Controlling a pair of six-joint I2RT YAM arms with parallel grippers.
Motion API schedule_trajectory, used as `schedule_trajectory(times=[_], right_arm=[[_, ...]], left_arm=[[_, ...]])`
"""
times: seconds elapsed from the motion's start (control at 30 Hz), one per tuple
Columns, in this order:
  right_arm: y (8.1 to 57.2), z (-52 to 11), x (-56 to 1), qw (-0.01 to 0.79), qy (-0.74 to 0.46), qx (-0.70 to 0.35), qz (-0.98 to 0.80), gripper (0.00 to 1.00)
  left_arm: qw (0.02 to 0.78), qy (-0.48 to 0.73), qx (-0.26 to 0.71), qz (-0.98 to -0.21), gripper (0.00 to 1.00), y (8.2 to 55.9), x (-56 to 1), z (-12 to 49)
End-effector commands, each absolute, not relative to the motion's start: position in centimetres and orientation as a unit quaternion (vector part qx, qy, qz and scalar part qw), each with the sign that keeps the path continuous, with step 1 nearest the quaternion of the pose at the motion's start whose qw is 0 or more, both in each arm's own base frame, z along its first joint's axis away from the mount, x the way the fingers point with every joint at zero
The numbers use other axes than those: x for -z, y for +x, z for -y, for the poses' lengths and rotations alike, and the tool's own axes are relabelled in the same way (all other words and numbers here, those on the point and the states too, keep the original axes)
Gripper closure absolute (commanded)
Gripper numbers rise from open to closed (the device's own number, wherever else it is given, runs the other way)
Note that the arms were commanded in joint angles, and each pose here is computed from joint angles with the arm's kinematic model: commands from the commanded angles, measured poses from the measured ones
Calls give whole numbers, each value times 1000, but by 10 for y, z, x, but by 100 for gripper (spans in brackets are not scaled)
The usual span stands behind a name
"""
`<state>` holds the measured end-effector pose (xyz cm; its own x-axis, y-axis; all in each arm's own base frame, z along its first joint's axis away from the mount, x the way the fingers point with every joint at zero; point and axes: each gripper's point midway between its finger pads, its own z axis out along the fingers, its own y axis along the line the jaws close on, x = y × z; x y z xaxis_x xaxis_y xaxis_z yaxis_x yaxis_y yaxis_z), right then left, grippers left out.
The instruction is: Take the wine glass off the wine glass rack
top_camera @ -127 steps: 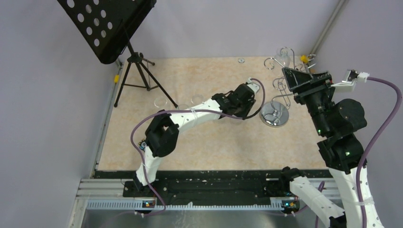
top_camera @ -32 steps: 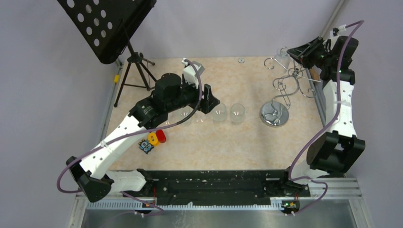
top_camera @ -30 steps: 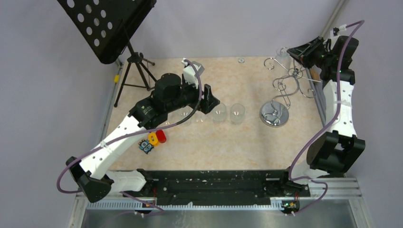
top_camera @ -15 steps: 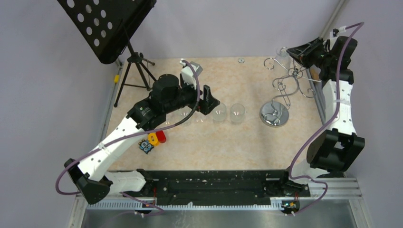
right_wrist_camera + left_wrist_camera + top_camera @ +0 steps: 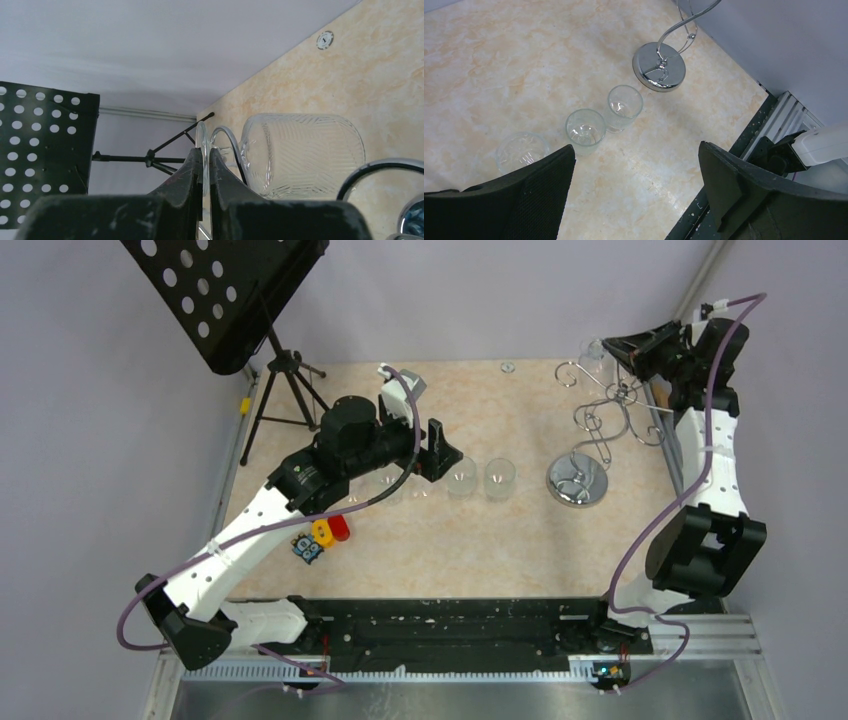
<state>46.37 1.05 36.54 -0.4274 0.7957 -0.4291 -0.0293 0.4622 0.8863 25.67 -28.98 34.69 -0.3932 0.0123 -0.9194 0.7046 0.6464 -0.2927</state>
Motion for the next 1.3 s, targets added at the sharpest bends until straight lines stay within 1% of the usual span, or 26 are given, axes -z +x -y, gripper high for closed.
schedule_trajectory(times=[0.0,0.13,0.27,0.7,1.0,1.27], right_arm=[[463,-19,-396,492,236,-473,-692,100],[458,-21,-418,521,226,-498,-655,100],[456,-22,-428,528,234,-526,-625,100],[449,1,-438,589,271,-451,-614,100],[438,5,-439,574,304,-425,-631,100],[427,-5,-443,548,309,-452,-632,100]], left_arm=[[523,225,362,-738,3,257,-367,287],[525,223,361,-738,3,258,-368,286],[529,218,360,-737,3,260,-369,285],[536,201,351,-741,1,262,-366,278],[536,195,349,-744,1,263,-364,276],[540,191,348,-742,1,262,-365,273]])
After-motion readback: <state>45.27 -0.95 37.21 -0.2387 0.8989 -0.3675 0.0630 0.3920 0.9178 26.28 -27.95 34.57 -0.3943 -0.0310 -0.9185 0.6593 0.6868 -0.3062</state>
